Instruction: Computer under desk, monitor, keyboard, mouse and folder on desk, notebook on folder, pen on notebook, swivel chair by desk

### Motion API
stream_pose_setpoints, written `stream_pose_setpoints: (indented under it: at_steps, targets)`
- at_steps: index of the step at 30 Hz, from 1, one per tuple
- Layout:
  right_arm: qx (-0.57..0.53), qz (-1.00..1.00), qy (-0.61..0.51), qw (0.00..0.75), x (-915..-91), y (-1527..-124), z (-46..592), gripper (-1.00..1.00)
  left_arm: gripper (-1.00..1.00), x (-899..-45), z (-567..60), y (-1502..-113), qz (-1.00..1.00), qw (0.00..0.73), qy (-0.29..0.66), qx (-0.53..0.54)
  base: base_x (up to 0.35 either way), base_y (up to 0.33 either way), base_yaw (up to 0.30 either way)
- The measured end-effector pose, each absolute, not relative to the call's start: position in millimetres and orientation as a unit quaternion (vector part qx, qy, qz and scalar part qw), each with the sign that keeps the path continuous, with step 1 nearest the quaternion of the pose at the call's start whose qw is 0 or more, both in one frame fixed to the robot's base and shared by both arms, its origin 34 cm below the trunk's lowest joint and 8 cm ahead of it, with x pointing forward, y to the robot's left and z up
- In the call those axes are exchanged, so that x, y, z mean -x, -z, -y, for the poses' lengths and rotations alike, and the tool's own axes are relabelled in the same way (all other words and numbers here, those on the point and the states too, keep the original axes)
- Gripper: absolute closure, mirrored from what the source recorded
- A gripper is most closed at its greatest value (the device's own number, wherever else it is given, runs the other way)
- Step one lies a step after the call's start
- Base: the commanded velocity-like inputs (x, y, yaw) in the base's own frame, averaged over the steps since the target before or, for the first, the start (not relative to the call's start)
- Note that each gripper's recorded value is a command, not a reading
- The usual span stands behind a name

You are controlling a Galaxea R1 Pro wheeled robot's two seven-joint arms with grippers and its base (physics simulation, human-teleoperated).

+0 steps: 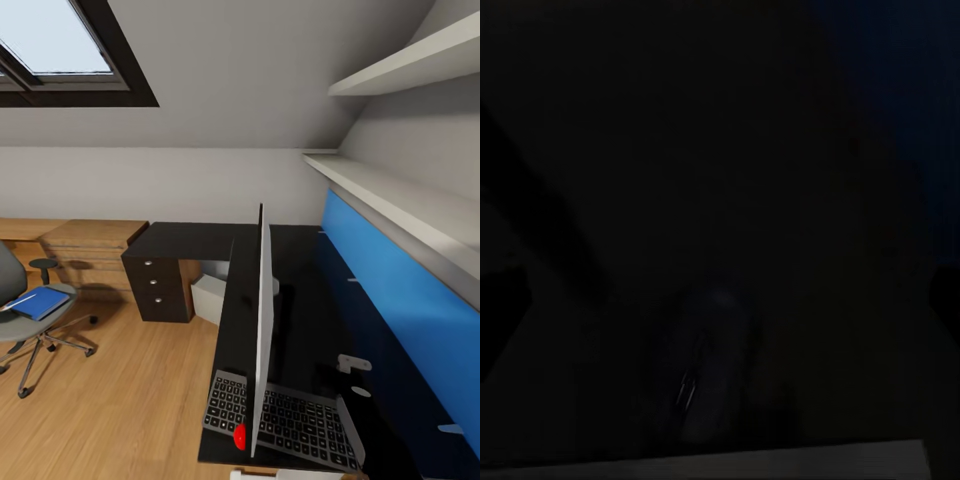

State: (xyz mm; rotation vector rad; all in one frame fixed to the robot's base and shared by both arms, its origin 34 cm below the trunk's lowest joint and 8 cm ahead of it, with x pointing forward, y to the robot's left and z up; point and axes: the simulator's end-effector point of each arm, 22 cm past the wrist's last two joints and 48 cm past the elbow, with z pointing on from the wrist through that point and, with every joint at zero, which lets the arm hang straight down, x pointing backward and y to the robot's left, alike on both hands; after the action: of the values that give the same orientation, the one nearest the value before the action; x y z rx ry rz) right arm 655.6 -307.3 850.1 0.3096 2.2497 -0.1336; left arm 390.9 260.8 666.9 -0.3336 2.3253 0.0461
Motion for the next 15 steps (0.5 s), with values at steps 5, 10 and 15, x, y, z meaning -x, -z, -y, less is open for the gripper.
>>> stream_pose_setpoints:
  at_steps: [5, 10, 15]
  targets:
    - [-0.123, -0.899, 0.053, 0.418, -654.9, -849.3, 307.0, -1.0, -1.0, -390.9, -260.9, -666.9, -0.913, 0.386, -0.018, 0.131, 0.188, 0.0, 0.0]
    - [-0.123, -0.899, 0.053, 0.417, -654.7, -848.8, 306.9, -1.0, -1.0, -391.0, -261.0, -666.9, -0.913, 0.386, -0.018, 0.131, 0.072, 0.0, 0.0]
    - [-0.123, -0.899, 0.053, 0.416, -654.6, -848.5, 306.4, -1.0, -1.0, -391.6, -260.6, -667.3, -0.912, 0.387, -0.018, 0.132, 0.024, 0.0, 0.0]
